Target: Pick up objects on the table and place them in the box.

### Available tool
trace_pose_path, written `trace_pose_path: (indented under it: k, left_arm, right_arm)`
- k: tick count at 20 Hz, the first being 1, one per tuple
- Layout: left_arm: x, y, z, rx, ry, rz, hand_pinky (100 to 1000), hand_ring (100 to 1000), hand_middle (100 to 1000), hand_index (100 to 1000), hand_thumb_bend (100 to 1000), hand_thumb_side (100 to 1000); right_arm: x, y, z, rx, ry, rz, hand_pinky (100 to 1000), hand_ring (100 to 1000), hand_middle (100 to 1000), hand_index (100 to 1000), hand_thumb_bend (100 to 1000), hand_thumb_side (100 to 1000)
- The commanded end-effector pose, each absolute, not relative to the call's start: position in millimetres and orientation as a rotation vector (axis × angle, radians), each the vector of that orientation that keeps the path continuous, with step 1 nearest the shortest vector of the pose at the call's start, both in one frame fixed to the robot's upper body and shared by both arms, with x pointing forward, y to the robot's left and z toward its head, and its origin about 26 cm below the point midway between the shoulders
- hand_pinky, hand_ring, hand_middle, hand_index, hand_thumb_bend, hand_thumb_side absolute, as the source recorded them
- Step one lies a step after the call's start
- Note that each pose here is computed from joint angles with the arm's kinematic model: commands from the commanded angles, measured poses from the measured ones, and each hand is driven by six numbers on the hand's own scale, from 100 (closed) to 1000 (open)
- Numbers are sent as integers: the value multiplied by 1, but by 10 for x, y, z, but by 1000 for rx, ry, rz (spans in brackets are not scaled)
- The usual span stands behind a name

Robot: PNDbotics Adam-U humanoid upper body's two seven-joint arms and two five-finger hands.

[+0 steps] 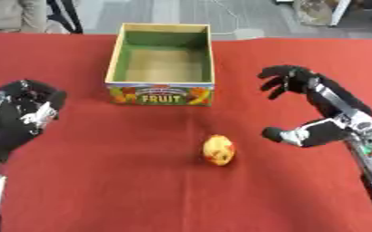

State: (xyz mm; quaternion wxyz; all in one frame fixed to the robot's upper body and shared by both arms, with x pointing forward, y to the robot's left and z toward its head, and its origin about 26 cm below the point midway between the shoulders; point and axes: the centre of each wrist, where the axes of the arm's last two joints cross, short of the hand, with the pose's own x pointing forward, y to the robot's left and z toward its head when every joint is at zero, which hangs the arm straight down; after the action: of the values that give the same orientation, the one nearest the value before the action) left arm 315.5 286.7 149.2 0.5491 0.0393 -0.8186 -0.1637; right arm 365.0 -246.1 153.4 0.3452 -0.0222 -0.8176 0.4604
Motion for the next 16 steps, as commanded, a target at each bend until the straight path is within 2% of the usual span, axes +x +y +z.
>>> trace_pose_path:
  k: [1, 16]
  left_arm:
    - [3151, 2858, 1554, 92, -1959, -402, 465, 514, 515, 578, 447, 369]
    - [3151, 2847, 1544, 84, -1955, -407, 465, 514, 515, 578, 449, 369]
  right_arm:
    - [3710, -2456, 1582, -85, -2099, 1285, 638, 748, 805, 912, 586, 372]
    - [3964, -2251, 1368, -76, -1968, 1492, 641, 749, 808, 908, 586, 351]
